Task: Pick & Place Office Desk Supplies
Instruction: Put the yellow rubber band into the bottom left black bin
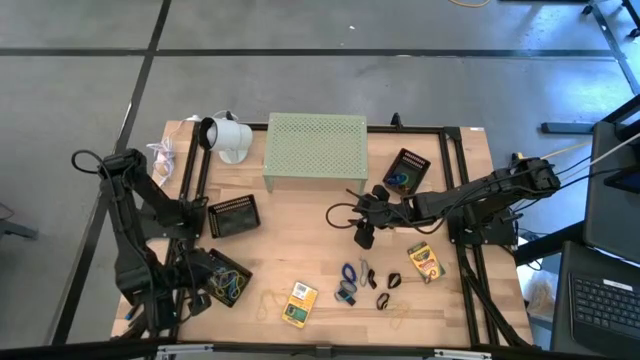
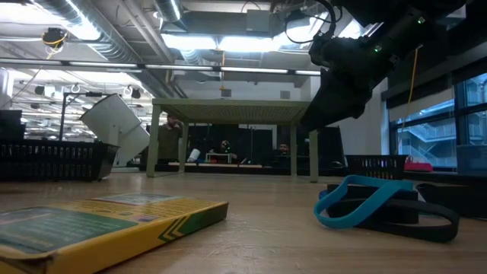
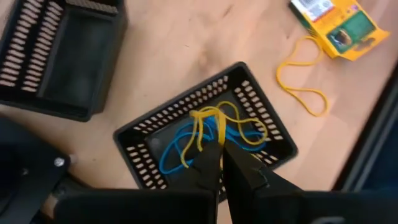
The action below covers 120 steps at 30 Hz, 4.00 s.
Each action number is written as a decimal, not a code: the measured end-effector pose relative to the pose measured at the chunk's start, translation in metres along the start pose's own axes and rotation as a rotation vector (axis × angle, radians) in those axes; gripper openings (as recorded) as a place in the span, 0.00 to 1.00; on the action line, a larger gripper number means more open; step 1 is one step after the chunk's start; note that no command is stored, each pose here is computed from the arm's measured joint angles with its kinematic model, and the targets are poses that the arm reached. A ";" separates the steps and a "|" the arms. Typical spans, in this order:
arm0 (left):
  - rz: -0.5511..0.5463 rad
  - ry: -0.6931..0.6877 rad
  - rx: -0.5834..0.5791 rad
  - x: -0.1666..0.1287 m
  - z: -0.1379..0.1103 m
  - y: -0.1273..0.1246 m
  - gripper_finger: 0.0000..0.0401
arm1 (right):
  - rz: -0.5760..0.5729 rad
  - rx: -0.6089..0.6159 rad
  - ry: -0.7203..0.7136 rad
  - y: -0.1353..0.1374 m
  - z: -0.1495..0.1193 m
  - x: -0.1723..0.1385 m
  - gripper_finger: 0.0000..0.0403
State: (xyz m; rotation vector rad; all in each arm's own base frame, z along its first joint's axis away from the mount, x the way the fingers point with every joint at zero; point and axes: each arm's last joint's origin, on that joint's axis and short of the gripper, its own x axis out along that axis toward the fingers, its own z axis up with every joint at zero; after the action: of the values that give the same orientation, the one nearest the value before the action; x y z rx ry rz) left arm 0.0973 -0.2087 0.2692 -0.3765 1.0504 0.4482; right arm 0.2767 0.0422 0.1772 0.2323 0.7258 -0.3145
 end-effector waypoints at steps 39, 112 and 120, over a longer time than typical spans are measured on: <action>-0.319 -0.122 0.387 0.115 0.050 -0.053 0.32 | 0.007 0.005 -0.013 0.001 0.001 0.000 0.44; 0.379 -0.610 0.796 0.103 0.138 -0.112 0.00 | 0.007 0.005 -0.012 0.001 0.001 0.000 0.44; 0.687 -0.795 0.751 0.081 0.153 -0.114 0.00 | 0.007 0.005 -0.012 0.001 0.001 0.000 0.44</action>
State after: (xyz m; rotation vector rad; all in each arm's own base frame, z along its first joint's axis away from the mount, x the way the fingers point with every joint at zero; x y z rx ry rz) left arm 0.3047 -0.2142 0.2752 0.8115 0.4651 0.6884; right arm 0.2777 0.0424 0.1782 0.2374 0.7119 -0.3109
